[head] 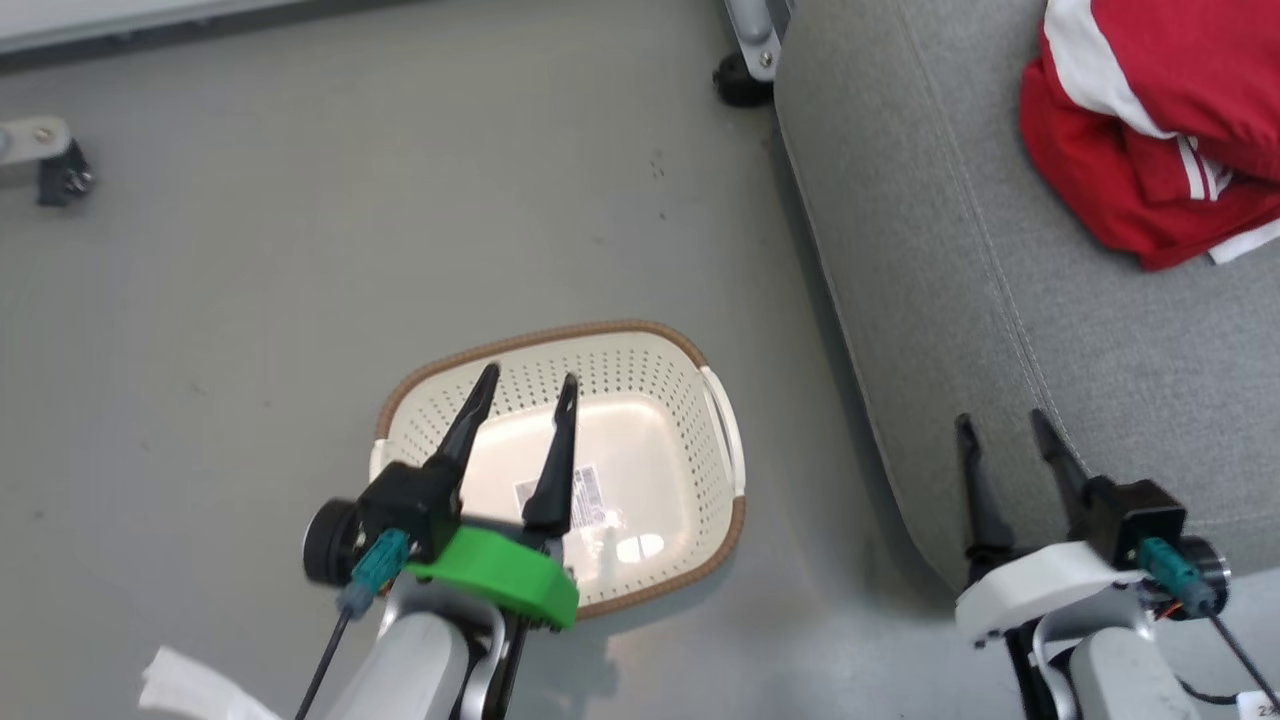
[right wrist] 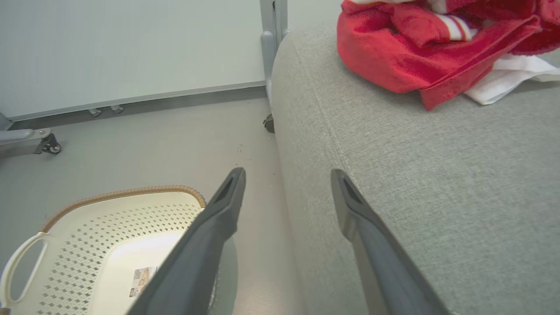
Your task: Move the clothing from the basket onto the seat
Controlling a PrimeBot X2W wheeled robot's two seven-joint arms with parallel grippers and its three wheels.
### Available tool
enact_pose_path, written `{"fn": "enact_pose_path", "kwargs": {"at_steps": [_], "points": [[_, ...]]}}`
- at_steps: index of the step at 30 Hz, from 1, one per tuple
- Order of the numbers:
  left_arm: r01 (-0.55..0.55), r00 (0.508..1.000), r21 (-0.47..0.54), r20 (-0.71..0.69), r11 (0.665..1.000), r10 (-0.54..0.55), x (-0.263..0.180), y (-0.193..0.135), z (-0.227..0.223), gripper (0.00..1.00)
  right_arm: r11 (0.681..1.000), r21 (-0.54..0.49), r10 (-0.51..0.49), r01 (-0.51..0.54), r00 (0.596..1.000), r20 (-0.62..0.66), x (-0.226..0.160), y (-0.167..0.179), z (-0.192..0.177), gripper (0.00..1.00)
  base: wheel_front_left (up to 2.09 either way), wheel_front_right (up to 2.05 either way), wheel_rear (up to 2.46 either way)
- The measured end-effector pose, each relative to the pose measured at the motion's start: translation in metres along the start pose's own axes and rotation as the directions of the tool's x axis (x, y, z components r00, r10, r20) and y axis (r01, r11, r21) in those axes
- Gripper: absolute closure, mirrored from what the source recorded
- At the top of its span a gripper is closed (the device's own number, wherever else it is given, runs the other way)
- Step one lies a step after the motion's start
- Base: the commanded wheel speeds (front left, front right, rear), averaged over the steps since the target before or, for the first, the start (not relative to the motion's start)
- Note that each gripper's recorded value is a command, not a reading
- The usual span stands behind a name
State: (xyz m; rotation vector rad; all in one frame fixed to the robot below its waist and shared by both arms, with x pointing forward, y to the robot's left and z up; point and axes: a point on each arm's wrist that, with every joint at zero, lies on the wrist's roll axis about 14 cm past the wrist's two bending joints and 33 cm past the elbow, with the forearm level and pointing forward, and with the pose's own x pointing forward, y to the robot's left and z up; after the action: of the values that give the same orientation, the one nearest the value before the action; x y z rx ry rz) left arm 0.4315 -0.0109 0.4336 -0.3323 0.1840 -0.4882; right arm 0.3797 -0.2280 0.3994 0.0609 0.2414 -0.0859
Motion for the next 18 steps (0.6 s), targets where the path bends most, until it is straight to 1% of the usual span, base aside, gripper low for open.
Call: {"fn": "enact_pose_path", "kwargs": {"at_steps": [3,6,9,11,15,18], "points": [[-0.088,0.996,0.006,0.018,0.996,0.088,-0.035,0.017,0.007,0.0,0.992,0.032,0.119,-0.12,0.992,0.03,-0.013,0.043,0.008,0.0,0.0,0.0,0.0],[-0.16,0.986,0.025,0.059,0.987,0.159,-0.066,0.031,0.019,0.0,0.979,0.04,0.196,-0.199,0.978,0.077,-0.027,0.069,0.021,0.0,0.0,0.0,0.0],[-0.257,0.961,0.043,0.115,0.965,0.251,-0.099,0.051,0.035,0.0,0.964,0.043,0.253,-0.262,0.955,0.154,-0.037,0.089,0.044,0.0,0.0,0.0,0.0],[-0.3,0.946,0.068,0.146,0.951,0.288,-0.12,0.059,0.042,0.0,0.957,0.039,0.275,-0.288,0.941,0.198,-0.044,0.096,0.057,0.0,0.0,0.0,0.0],[-0.367,0.91,0.077,0.234,0.927,0.341,-0.156,0.068,0.064,0.0,0.949,0.004,0.301,-0.315,0.911,0.28,-0.058,0.103,0.083,0.0,0.0,0.0,0.0],[-0.383,0.886,0.125,0.331,0.915,0.326,-0.175,0.063,0.091,0.0,0.946,-0.034,0.314,-0.321,0.888,0.336,-0.068,0.106,0.1,0.0,0.0,0.0,0.0]]}}
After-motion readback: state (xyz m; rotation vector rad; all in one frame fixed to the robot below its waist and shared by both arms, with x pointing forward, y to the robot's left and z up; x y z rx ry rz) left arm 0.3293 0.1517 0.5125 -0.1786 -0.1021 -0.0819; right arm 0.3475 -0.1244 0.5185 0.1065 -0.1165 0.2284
